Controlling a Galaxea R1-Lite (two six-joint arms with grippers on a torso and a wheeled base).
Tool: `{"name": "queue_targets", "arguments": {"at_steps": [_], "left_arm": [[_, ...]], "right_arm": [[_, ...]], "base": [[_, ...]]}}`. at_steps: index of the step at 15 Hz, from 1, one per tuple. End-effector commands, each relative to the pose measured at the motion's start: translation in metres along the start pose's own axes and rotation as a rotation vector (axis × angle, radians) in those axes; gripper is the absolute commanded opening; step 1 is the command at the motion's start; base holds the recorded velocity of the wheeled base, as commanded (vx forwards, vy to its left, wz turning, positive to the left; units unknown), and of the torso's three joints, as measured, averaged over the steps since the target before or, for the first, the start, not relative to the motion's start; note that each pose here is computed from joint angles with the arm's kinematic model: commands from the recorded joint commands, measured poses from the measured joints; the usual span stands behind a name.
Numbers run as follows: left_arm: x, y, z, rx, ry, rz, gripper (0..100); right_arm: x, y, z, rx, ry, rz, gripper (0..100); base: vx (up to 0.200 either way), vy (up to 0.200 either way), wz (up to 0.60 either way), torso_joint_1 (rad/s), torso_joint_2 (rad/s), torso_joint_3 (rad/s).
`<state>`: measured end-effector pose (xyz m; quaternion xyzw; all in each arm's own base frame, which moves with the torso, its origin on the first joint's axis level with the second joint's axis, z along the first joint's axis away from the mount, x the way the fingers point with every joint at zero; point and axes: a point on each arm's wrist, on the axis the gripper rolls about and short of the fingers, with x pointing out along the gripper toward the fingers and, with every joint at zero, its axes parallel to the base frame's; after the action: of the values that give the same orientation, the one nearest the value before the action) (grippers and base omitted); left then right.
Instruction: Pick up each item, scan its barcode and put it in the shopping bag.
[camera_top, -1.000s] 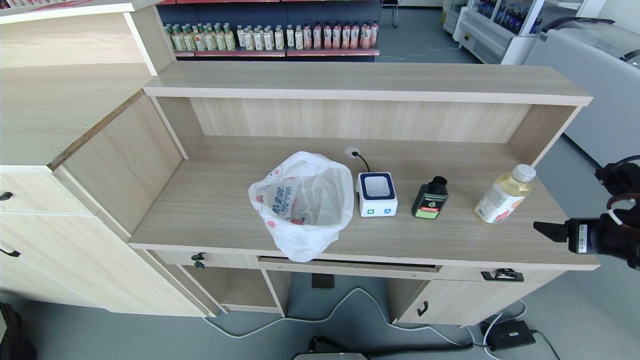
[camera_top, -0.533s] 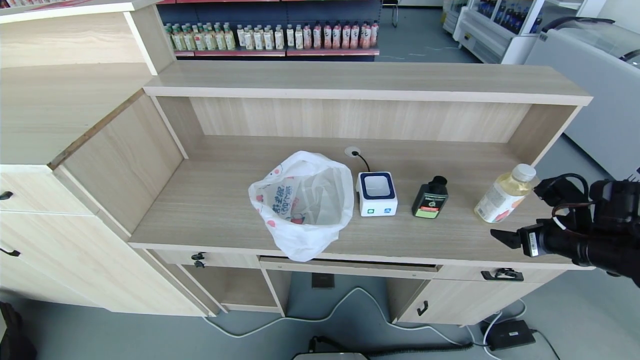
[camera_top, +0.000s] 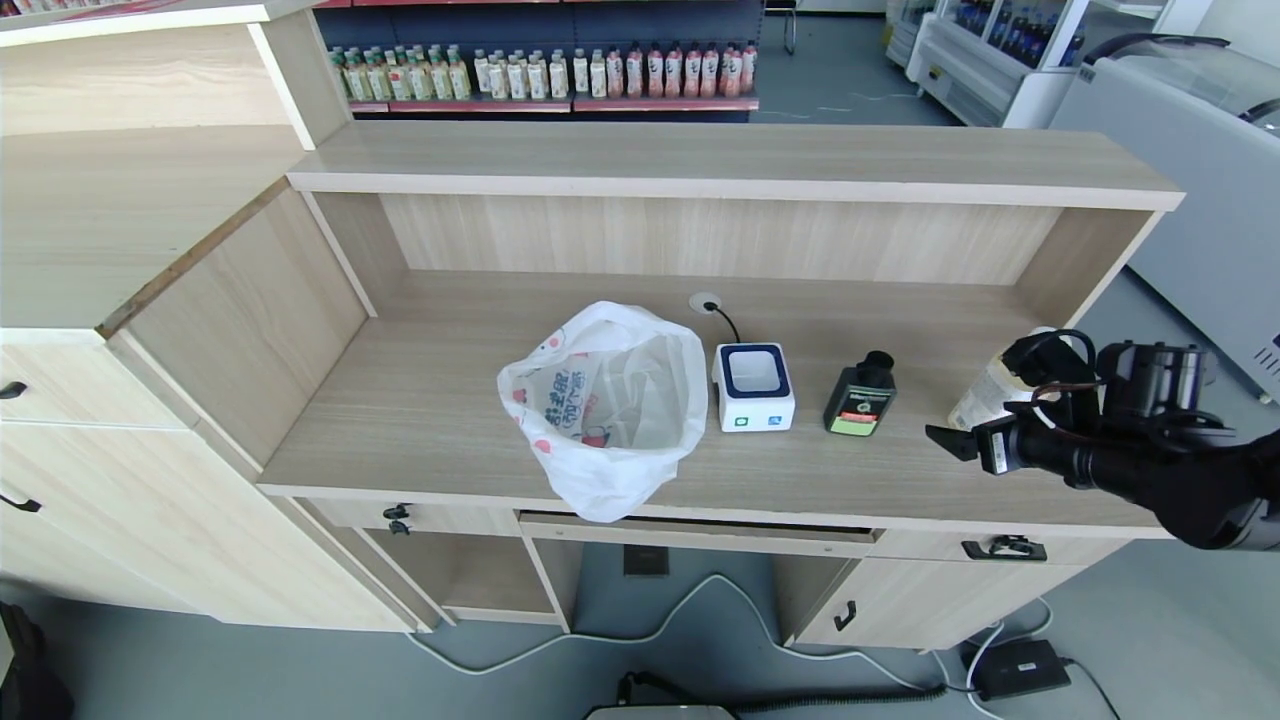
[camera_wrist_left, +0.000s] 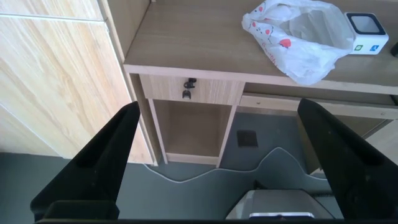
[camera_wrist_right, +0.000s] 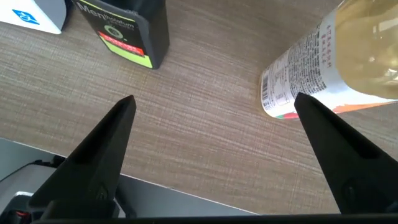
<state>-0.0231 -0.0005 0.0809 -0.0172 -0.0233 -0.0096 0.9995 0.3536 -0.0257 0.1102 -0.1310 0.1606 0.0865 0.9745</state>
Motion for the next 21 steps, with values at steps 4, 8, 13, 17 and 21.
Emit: {"name": "queue_targets", "arguments": {"at_steps": [4,8,13,17,21], "left_arm": [[0.0,0.0,0.0,0.0,-0.001,0.0,100],[0.0,0.0,0.0,0.0,-0.001,0.0,100],[0.0,0.0,0.0,0.0,-0.001,0.0,100],[0.0,0.0,0.0,0.0,-0.001,0.0,100],[0.0,0.0,0.0,0.0,-0.001,0.0,100]], "right_arm": [[0.025,0.005,0.0,-0.008,-0.024,0.058,100],[0.038,0.007,0.004,-0.016,-0.044,0.07,100],[0.055,0.016,0.008,-0.003,-0.065,0.097,100],[0.064,0.027,0.013,-0.013,-0.081,0.126,100],[0.072,0.037,0.016,-0.023,-0.093,0.147,100]], "base": [[0.0,0.0,0.0,0.0,0.0,0.0],[0.0,0.0,0.0,0.0,0.0,0.0],[0.0,0.0,0.0,0.0,0.0,0.0],[0.0,0.0,0.0,0.0,0.0,0.0],[0.0,0.0,0.0,0.0,0.0,0.0]]}}
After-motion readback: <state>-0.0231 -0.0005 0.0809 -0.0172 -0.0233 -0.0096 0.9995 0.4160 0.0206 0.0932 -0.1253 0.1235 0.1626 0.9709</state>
